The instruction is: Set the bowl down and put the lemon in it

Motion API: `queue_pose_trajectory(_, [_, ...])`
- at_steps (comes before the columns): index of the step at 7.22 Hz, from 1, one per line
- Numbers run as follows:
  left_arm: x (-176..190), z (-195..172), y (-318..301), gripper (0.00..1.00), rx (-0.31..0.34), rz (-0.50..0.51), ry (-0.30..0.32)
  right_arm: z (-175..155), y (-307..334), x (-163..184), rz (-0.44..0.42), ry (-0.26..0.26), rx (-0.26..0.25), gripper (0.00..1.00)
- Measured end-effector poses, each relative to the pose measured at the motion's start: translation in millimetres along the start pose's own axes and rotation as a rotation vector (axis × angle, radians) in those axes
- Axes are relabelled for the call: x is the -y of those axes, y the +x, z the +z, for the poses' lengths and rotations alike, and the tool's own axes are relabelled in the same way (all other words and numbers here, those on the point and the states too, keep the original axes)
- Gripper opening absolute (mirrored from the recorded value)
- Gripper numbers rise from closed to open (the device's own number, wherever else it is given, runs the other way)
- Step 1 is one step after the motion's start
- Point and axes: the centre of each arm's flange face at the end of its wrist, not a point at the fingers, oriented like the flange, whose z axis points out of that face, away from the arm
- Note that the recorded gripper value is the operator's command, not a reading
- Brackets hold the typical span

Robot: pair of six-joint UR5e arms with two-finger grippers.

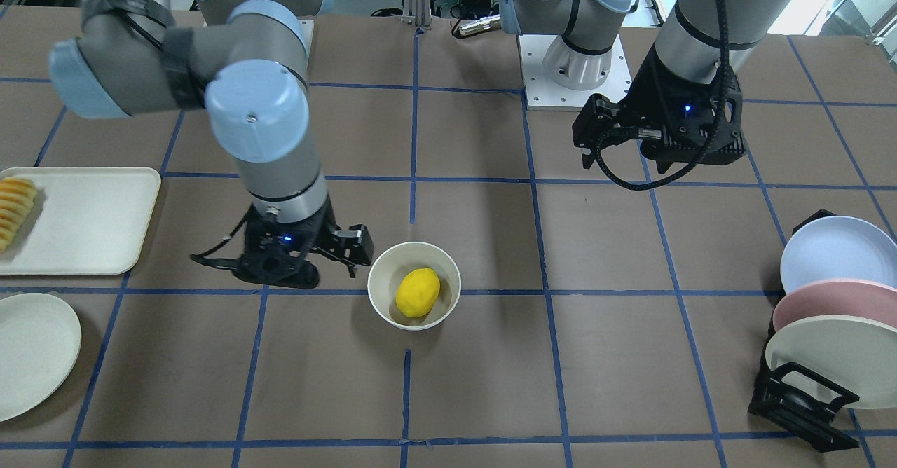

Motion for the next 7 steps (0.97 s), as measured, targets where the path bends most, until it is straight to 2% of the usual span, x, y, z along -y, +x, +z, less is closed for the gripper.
queue_pose_trajectory(2, [2,3,0,0.96,-0.002,-0.001,-0.005,-56,72,4,0.1,0.041,-0.002,1.0])
queue_pose_trajectory(3, [2,4,0,0.96,0.0,-0.001,-0.007,-69,96,1,0.125,0.025,-0.009,1.0])
queue_pose_trajectory(7, [1,4,-1,0.96,0.002,-0.004,-0.007,-100,120,-25,0.075,-0.004,-0.059,1.0])
